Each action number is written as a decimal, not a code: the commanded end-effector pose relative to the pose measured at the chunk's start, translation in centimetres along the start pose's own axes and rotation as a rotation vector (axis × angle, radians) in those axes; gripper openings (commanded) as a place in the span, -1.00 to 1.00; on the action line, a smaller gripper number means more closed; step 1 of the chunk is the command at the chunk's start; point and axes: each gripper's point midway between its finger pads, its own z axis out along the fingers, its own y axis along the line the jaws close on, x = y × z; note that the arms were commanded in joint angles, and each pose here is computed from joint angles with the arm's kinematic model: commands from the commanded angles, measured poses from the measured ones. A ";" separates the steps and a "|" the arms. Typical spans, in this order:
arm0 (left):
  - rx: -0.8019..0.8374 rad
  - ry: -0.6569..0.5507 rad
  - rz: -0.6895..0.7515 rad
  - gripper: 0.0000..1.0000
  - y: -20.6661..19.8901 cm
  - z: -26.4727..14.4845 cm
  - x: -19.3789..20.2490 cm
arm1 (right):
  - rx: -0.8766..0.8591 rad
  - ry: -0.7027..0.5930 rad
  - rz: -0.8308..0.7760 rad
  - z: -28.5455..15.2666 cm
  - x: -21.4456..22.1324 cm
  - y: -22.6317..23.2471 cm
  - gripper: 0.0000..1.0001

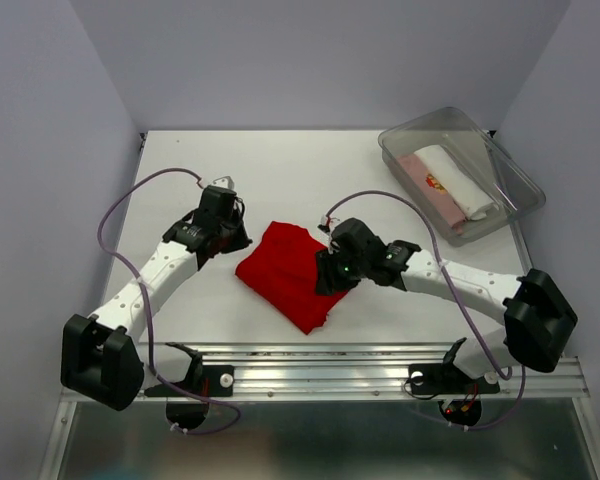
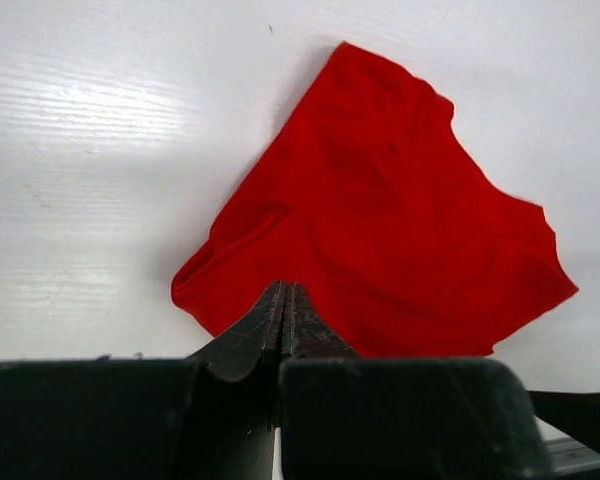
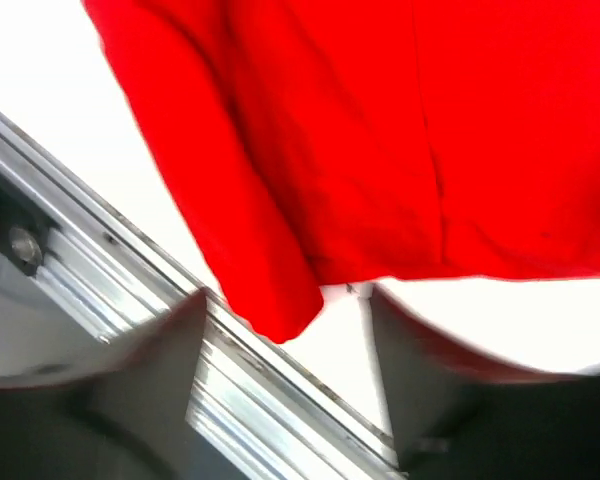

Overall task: Roll the t-shirts
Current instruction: Roll the T-shirt to the center of the board.

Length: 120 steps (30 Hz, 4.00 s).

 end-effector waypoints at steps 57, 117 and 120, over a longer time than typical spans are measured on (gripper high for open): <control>-0.120 0.149 -0.106 -1.00 1.3 5.8 8.7 | 0.086 -0.063 0.136 10.8 -2.4 1.7 -0.99; -0.286 -0.202 -0.296 -0.57 9.5 -6.0 -4.3 | 0.481 -0.198 -0.528 5.1 -5.2 7.0 0.32; -0.271 -0.207 -0.297 -0.57 9.3 -6.0 -4.3 | 0.486 -0.198 -0.568 5.7 -4.7 7.8 0.33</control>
